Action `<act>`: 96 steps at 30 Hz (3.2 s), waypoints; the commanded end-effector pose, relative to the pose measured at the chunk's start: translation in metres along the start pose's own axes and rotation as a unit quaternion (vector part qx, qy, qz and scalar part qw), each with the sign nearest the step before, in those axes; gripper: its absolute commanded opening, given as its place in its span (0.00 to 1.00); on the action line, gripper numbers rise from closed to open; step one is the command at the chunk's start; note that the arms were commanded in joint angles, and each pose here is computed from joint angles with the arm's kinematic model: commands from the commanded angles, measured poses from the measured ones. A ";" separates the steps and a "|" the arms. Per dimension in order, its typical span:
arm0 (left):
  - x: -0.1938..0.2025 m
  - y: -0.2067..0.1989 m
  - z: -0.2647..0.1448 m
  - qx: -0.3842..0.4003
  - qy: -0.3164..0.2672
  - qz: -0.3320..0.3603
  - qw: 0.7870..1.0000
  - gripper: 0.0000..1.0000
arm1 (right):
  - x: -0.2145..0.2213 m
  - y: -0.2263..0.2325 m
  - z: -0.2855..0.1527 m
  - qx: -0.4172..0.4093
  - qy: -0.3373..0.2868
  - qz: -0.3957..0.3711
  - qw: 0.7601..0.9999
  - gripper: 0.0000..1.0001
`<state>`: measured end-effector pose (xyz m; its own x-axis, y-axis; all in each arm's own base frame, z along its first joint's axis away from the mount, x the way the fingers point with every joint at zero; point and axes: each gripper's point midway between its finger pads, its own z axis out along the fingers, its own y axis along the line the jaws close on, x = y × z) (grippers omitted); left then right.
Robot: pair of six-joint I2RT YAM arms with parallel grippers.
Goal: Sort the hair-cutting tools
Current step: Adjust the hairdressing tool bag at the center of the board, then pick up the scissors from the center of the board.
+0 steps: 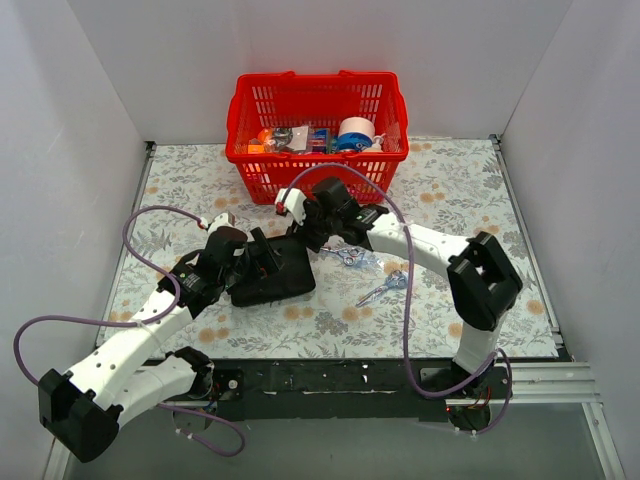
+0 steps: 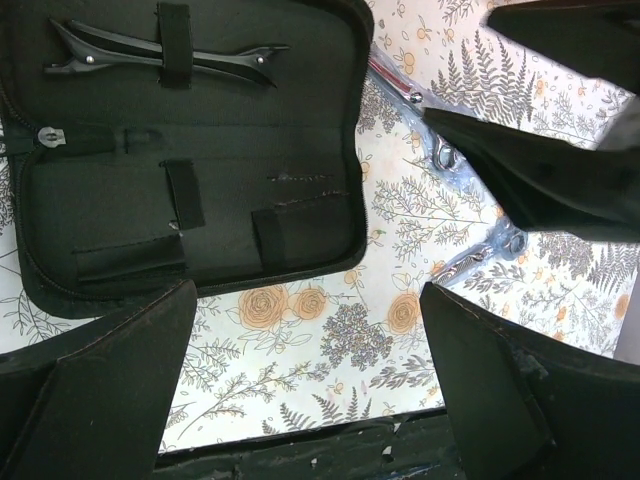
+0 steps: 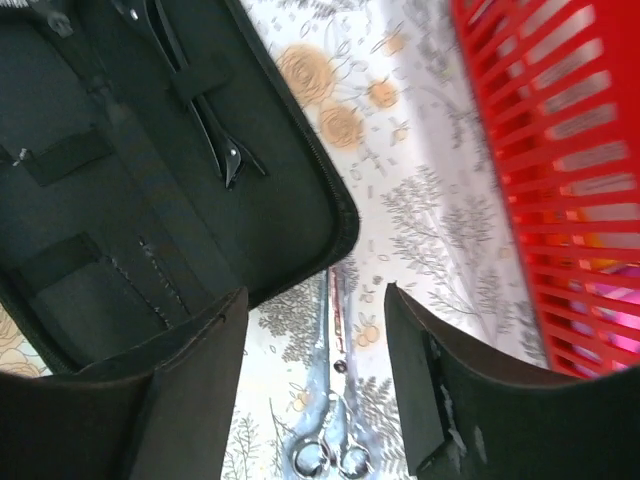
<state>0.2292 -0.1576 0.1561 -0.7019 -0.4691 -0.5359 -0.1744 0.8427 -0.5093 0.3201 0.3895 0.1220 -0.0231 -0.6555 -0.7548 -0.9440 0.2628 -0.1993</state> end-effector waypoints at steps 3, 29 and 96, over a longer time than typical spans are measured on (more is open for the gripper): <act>-0.005 0.000 0.001 0.000 -0.016 0.002 1.000 0.96 | -0.025 -0.021 -0.062 0.084 -0.031 -0.001 0.996 0.67; 0.013 0.015 0.061 -0.077 0.020 -0.009 0.997 0.97 | 0.187 -0.005 -0.163 0.274 0.268 0.303 0.872 0.76; 0.026 0.023 0.040 -0.039 0.023 -0.029 0.999 0.97 | 0.210 0.008 -0.210 0.426 0.183 0.473 0.749 0.77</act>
<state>0.2334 -0.1663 0.1028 -0.7321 -0.5062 -0.4557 -0.2638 0.8276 -0.4955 0.2050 0.1004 0.0337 -0.8766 0.0334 -0.4801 0.1041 0.9871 -0.1213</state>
